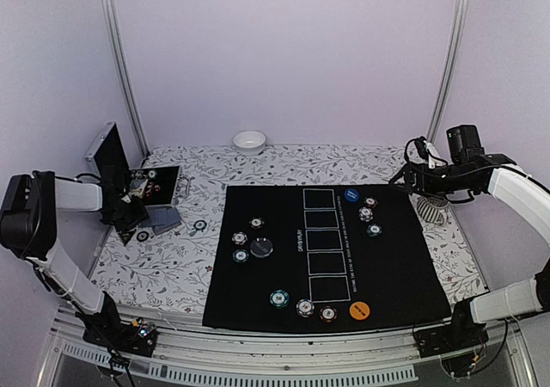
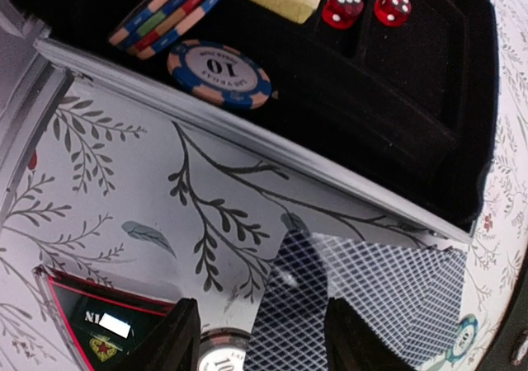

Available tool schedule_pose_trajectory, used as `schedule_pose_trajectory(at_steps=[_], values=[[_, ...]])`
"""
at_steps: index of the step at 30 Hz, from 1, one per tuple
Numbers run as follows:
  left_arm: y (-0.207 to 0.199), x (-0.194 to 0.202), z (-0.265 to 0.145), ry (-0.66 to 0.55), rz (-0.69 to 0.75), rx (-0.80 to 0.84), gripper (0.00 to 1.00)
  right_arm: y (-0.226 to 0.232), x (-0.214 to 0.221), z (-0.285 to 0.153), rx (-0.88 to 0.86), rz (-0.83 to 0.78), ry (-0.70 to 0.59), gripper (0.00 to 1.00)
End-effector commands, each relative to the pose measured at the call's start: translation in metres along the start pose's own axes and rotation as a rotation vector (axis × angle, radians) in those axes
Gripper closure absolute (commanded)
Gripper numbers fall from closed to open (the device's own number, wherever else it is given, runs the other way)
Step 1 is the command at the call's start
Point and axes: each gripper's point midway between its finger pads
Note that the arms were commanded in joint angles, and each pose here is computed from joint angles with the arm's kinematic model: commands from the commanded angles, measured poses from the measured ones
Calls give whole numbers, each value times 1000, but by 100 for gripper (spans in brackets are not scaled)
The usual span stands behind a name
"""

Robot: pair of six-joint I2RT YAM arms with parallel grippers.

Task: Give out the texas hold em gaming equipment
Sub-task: Adjust the poker card in the face-down deck piles.

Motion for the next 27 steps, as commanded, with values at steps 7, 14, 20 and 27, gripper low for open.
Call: schedule_pose_trajectory(at_steps=[7,14,20,27], values=[[-9,7,-3,-10,-8,54,51,-2,3,5,-1,-10,8,1],[-17,10,-5,-12,26,57,51,-1,3,6,-3,-10,9,1],[-24,17,-1,5,58,57,51,-2,3,7,-4,-10,11,1],[-30,21,-3,10,83,60,50,-2,4,8,-3,-9,14,1]])
Point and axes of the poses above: each gripper's point midway between its finger pads, its own z axis out along the fingers, its own y axis along the line the jaws close on, x = y × z, and after that the axes turned 2 degrees about -z, right-handed
